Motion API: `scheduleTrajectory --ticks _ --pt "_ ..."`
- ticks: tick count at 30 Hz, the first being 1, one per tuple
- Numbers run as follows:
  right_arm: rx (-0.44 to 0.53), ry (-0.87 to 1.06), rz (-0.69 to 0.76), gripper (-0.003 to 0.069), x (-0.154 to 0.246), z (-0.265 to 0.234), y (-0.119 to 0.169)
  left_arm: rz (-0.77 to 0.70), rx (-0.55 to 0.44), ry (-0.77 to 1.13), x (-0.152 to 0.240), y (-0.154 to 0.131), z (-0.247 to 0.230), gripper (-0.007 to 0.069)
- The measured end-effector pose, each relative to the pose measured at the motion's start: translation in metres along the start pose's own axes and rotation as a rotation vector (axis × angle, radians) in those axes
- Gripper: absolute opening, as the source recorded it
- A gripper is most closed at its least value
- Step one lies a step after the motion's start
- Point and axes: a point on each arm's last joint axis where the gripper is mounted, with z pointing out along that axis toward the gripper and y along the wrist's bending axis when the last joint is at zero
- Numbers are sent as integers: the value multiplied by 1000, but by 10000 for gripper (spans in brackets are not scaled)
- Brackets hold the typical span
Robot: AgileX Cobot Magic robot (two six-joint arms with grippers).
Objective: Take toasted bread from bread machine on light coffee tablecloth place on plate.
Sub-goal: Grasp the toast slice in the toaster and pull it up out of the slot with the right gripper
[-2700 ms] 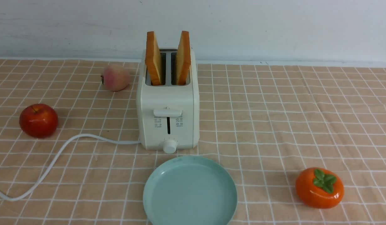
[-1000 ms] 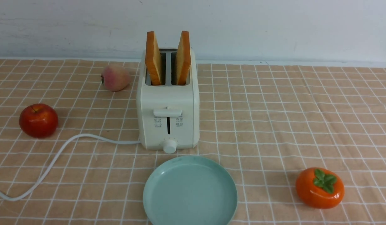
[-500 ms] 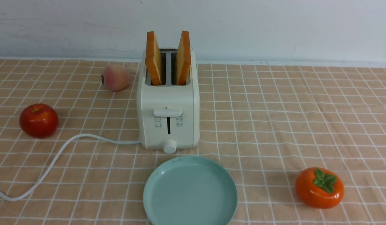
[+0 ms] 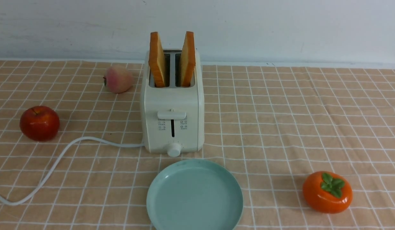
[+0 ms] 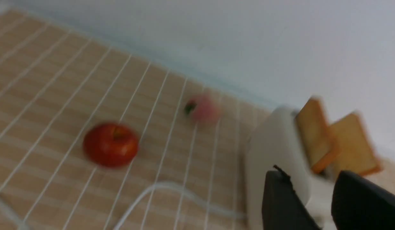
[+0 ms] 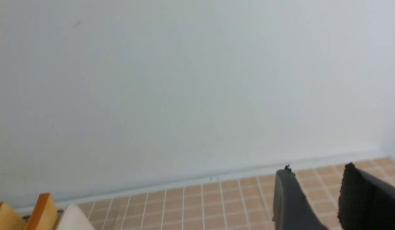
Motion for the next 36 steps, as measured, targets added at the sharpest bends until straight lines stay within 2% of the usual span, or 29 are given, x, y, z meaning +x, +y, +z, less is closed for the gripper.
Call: scheduleTrajectory --ticks 2,3,8,10,14,19,21,26,36 --pt "-18 91 44 239 16 23 4 -18 -73 139 11 5 15 237" --pt "-21 104 52 239 19 25 4 -18 -75 143 11 5 16 237" --pt "-171 463 50 239 71 86 50 -61 -185 402 33 12 37 237" --pt "-204 529 59 239 77 97 61 -55 -195 423 35 12 38 237" --pt "-362 737 123 245 88 154 109 -25 -220 502 41 15 35 237" --pt "-479 806 141 295 94 204 150 -55 -194 553 45 11 32 237" --pt "-533 806 108 337 98 221 177 -53 -165 571 47 9 32 237" --pt "-520 816 99 411 120 245 209 -50 -114 596 48 5 31 237" --pt "-445 789 102 424 153 276 215 52 -45 629 58 -10 29 237"
